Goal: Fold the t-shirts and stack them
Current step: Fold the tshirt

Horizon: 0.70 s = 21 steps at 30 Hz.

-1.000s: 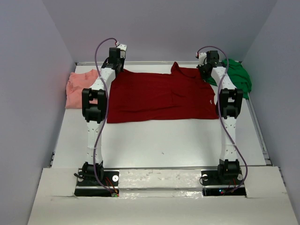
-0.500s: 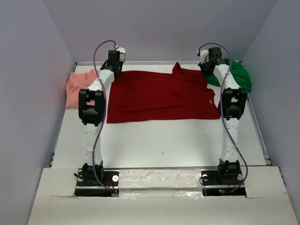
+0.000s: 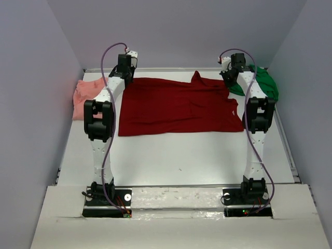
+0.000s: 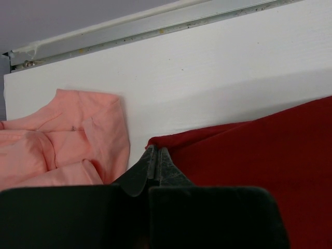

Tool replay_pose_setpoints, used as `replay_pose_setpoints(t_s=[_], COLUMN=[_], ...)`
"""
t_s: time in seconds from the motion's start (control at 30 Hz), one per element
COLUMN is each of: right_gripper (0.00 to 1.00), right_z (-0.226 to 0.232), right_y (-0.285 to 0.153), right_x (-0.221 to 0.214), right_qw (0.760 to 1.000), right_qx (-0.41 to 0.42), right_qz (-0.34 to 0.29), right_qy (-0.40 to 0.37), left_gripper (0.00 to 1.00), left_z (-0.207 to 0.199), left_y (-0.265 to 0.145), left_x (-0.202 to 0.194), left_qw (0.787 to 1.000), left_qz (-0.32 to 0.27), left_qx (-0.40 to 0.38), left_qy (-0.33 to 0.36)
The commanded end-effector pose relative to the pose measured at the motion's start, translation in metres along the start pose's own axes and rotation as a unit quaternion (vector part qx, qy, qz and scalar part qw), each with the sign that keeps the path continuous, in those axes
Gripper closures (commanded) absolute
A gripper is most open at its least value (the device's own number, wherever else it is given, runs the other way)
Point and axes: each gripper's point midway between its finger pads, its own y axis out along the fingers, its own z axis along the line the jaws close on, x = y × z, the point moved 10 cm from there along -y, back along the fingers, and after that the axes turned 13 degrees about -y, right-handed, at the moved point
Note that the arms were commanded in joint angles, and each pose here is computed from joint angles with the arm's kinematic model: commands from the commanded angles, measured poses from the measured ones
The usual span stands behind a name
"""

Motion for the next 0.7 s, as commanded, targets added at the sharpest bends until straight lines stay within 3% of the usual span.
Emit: replay_pose_setpoints(t_s=[0.0,0.4,0.67], right_gripper=[1.0,1.0,1.0], right_z=[-0.02,-0.019,0.0], right_y=[-0.049,-0.086,-0.101], right_x=[0.021,0.028,0.006], right_qw=[0.998,0.998,1.0], right_qx=[-0.043,-0.024,0.017], right_qz=[-0.035,-0.053,-0.015], right_qy=[-0.007,-0.002,-0.007], left_gripper=[1.0,1.0,1.0], left_z=[0.01,0.014,0.018], left_y=[-0.038,-0.056,-0.069], left_x=[0.031,0.021,0.013], left_qw=[0.999,1.0,1.0], left_qz=[-0.043,-0.03,-0.02], left_qx=[0.012,0.0,0.002], left_qy=[0.0,0.002,0.017])
